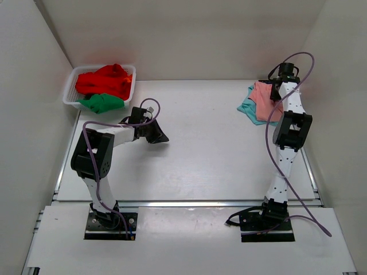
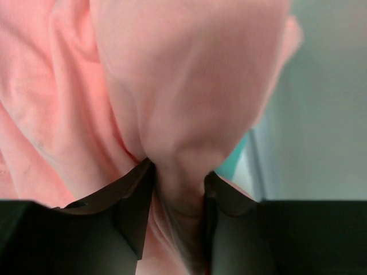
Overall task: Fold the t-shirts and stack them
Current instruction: Smooth out wrinkles on the folded tshirt
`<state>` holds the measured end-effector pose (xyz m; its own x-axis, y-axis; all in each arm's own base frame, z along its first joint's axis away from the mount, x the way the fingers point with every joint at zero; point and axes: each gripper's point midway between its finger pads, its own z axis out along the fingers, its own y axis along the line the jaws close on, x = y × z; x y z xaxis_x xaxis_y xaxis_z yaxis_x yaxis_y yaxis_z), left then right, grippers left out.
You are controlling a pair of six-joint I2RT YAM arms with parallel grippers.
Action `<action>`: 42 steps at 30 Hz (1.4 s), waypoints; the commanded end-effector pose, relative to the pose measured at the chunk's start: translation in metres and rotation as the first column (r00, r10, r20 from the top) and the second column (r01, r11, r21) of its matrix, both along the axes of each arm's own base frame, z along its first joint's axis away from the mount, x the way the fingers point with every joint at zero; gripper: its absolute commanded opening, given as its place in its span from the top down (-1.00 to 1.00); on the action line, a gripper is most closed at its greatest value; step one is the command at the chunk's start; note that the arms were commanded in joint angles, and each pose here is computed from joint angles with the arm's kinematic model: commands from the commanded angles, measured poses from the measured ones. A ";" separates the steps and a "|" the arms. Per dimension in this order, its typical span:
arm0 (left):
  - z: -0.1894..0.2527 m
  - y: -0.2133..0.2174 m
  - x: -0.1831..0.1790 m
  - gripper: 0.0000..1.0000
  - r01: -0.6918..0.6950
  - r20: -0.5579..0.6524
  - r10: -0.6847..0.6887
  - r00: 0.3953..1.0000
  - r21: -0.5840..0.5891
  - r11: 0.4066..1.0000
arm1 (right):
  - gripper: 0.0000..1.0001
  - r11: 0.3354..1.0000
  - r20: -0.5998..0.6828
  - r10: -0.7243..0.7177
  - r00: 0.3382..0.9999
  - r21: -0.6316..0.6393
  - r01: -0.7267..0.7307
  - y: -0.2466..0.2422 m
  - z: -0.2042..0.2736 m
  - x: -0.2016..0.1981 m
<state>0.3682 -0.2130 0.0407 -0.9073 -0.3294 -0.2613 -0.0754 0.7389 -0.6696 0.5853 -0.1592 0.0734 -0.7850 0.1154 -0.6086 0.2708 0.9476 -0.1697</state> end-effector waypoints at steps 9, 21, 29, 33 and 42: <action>0.019 -0.011 -0.008 0.63 0.025 0.040 -0.023 0.999 -0.054 0.998 | -0.31 0.906 0.281 -0.142 0.949 -0.349 0.239 -0.044 0.148 -0.005; 0.022 -0.014 -0.013 0.66 0.031 0.039 -0.028 0.999 -0.072 0.997 | -0.23 0.979 0.112 0.156 0.981 0.118 -0.169 0.083 0.045 0.013; 0.030 -0.006 -0.012 0.64 0.012 0.061 -0.007 0.998 -0.079 0.997 | -0.09 0.930 -0.076 0.124 0.989 0.355 -0.090 0.117 -0.035 -0.018; 0.026 -0.004 -0.016 0.64 0.019 0.053 -0.016 0.998 -0.073 0.997 | -0.11 0.931 -0.039 0.113 0.993 0.354 -0.092 0.112 -0.036 0.001; 0.068 -0.014 -0.012 0.59 0.096 0.207 -0.064 0.976 -0.152 0.984 | -0.35 0.898 0.266 0.134 0.955 0.374 -0.230 0.093 0.034 0.049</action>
